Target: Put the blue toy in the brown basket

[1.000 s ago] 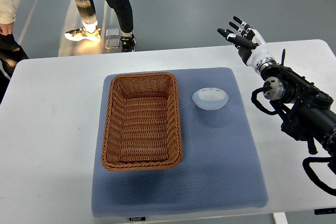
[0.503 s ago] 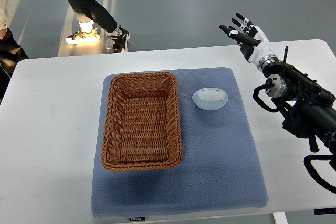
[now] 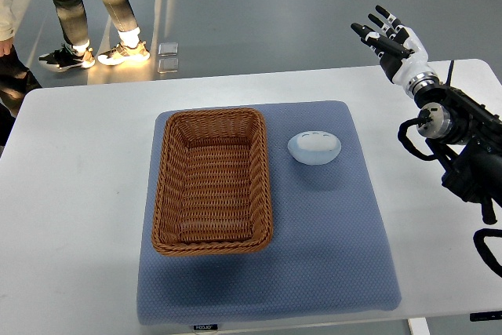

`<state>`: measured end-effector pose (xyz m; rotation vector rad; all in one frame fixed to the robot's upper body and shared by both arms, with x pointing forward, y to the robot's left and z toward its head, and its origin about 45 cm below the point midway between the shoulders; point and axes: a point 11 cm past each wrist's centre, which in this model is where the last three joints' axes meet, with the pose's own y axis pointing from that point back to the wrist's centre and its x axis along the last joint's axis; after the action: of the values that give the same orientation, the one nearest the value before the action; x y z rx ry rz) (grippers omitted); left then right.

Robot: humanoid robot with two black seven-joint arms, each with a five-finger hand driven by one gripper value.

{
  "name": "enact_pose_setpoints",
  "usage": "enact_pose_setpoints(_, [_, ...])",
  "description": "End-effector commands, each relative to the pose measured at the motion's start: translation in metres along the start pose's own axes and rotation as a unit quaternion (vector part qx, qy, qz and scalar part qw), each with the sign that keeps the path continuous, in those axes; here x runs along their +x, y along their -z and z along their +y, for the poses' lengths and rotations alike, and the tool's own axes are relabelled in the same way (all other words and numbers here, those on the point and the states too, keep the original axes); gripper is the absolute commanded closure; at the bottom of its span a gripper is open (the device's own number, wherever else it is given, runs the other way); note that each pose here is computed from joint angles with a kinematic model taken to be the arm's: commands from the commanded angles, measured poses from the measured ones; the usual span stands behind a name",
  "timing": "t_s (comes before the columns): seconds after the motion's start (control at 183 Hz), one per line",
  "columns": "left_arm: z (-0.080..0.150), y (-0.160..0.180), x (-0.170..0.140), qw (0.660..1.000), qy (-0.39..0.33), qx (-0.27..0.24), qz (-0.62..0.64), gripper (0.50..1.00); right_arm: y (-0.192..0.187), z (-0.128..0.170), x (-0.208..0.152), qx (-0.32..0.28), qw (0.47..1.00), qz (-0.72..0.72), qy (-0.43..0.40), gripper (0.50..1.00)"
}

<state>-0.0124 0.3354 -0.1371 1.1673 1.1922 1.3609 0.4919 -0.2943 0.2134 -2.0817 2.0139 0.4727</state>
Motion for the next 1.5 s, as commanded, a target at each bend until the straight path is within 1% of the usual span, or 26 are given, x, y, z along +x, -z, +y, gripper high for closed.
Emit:
enact_pose_setpoints(0.0, [0.000, 0.000, 0.000, 1.000, 0.000, 0.000, 0.000, 0.500, 0.014, 0.001, 0.007, 0.010, 1.000, 0.014, 0.002, 0.589])
enact_pose_setpoints(0.137, [0.000, 0.000, 0.000, 1.000, 0.000, 0.000, 0.000, 0.500, 0.043, 0.004, 0.019, 0.031, 0.998, 0.048, -0.005, 0.589])
enact_pose_setpoints(0.344, [0.000, 0.000, 0.000, 1.000, 0.000, 0.000, 0.000, 0.500, 0.068, 0.009, 0.042, 0.028, 0.993, 0.115, -0.010, 0.589])
enact_pose_setpoints(0.519, [0.000, 0.000, 0.000, 1.000, 0.000, 0.000, 0.000, 0.500, 0.076, 0.007, 0.031, 0.015, 0.977, 0.211, 0.027, 0.589])
enact_pose_setpoints(0.634, [0.000, 0.000, 0.000, 1.000, 0.000, 0.000, 0.000, 0.500, 0.084, 0.006, 0.027, 0.008, 0.951, 0.304, 0.056, 0.589])
enact_pose_setpoints(0.732, [0.000, 0.000, 0.000, 1.000, 0.000, 0.000, 0.000, 0.500, 0.088, 0.005, 0.011, 0.000, 0.923, 0.371, 0.105, 0.589])
enact_pose_setpoints(0.858, [0.000, 0.000, 0.000, 1.000, 0.000, 0.000, 0.000, 0.500, 0.103, 0.005, 0.000, -0.007, 0.873, 0.463, 0.151, 0.589])
enact_pose_setpoints(0.934, [0.000, 0.000, 0.000, 1.000, 0.000, 0.000, 0.000, 0.500, 0.112, 0.006, -0.015, -0.011, 0.833, 0.520, 0.189, 0.589])
enact_pose_setpoints(0.984, [0.000, 0.000, 0.000, 1.000, 0.000, 0.000, 0.000, 0.500, 0.118, 0.008, -0.027, -0.014, 0.797, 0.563, 0.218, 0.589])
enact_pose_setpoints(0.995, [0.000, 0.000, 0.000, 1.000, 0.000, 0.000, 0.000, 0.500, 0.118, 0.008, -0.027, -0.014, 0.797, 0.563, 0.218, 0.589])
enact_pose_setpoints(1.077, [0.000, 0.000, 0.000, 1.000, 0.000, 0.000, 0.000, 0.500, 0.128, 0.013, -0.047, -0.015, 0.732, 0.631, 0.256, 0.589])
enact_pose_setpoints(1.191, [0.000, 0.000, 0.000, 1.000, 0.000, 0.000, 0.000, 0.500, 0.127, 0.021, -0.079, -0.018, 0.642, 0.701, 0.309, 0.589])
enact_pose_setpoints(1.219, [0.000, 0.000, 0.000, 1.000, 0.000, 0.000, 0.000, 0.500, 0.127, 0.023, -0.086, -0.021, 0.618, 0.718, 0.319, 0.591])
enact_pose_setpoints(1.268, [0.000, 0.000, 0.000, 1.000, 0.000, 0.000, 0.000, 0.500, 0.124, 0.026, -0.093, -0.033, 0.592, 0.736, 0.328, 0.591])
enact_pose_setpoints(1.317, [0.000, 0.000, 0.000, 1.000, 0.000, 0.000, 0.000, 0.500, 0.112, 0.032, -0.101, -0.053, 0.560, 0.750, 0.349, 0.591])
enact_pose_setpoints(1.415, [0.000, 0.000, 0.000, 1.000, -0.001, 0.000, 0.000, 0.500, 0.090, 0.044, -0.114, -0.080, 0.508, 0.768, 0.382, 0.591])
enact_pose_setpoints(1.492, [0.000, 0.000, 0.000, 1.000, 0.000, 0.000, 0.000, 0.500, 0.077, 0.048, -0.117, -0.097, 0.481, 0.781, 0.386, 0.591])
